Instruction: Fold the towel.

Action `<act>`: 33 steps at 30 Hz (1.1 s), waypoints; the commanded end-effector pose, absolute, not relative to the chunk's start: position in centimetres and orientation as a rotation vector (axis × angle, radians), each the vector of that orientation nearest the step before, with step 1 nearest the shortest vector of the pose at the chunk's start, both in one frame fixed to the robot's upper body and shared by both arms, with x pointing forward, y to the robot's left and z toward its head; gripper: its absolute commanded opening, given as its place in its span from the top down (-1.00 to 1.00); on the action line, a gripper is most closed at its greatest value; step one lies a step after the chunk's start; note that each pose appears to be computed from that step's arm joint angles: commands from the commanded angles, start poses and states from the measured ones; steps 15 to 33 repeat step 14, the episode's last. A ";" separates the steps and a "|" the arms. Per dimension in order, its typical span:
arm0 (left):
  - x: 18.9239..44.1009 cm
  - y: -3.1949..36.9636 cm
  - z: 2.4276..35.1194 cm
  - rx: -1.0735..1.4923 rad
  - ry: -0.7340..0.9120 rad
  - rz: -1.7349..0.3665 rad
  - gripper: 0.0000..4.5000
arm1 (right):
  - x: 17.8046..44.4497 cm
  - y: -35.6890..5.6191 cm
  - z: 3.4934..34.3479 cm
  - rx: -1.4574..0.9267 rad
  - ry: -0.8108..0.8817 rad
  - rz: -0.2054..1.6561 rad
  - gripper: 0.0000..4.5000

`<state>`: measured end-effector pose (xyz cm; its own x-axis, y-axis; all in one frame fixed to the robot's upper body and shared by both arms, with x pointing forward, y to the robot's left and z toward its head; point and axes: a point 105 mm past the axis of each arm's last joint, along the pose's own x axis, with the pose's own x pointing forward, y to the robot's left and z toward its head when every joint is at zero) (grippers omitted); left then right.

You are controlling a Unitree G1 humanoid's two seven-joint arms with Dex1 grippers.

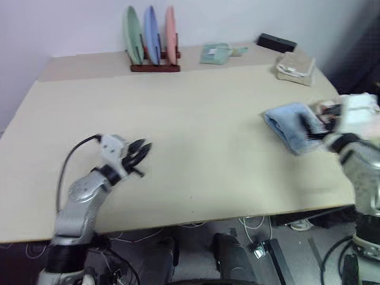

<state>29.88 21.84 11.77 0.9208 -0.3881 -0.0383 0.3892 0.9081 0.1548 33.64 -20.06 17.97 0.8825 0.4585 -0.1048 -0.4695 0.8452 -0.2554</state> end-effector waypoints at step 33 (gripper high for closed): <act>27.3 21.2 12.7 0.147 -0.054 -0.365 0.52 | 35.7 -17.6 17.2 -0.349 0.002 0.673 -0.98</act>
